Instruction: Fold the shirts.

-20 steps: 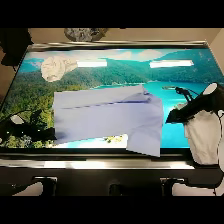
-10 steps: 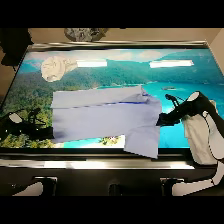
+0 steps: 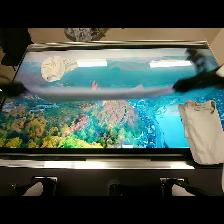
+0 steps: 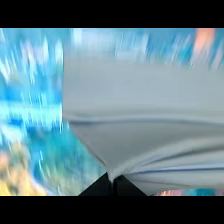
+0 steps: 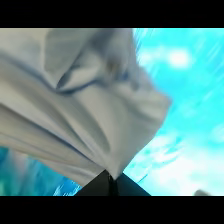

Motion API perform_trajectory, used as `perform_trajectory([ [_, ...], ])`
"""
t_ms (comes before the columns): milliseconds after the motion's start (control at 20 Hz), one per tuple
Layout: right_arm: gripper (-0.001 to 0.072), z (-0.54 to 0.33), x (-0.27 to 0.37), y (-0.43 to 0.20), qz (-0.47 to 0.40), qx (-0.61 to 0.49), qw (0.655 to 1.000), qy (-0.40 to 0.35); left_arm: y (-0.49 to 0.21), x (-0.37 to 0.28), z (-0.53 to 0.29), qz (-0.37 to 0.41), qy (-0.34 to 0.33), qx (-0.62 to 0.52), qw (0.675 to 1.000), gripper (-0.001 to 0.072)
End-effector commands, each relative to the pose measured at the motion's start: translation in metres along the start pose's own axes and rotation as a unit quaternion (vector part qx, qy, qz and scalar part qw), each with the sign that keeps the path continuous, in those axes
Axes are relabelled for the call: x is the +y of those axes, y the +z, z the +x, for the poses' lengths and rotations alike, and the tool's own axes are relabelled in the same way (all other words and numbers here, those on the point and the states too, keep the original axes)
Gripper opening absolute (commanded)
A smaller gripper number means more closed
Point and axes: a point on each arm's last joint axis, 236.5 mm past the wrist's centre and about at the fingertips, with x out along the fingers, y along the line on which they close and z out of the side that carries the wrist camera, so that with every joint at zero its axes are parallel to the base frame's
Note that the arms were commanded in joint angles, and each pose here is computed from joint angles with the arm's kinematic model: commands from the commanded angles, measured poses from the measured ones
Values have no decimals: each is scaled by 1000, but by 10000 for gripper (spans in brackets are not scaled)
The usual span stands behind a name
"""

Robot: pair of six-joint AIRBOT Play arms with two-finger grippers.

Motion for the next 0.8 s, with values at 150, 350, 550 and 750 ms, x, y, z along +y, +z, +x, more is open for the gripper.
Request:
perform_trajectory([
  [150,40,-457,75,128,-146,-492,793,-329,140,-103,-387,77,13,-484,872,28],
  [350,40,-515,114,71,-162,-490,771,-373,100,-122,-439,64,-1,-526,848,27],
  [550,40,-509,103,52,-150,-450,787,-394,94,-122,-439,65,1,-521,851,27],
  [750,40,-426,70,49,-104,-345,871,-333,86,-101,-350,50,4,-390,920,28],
])
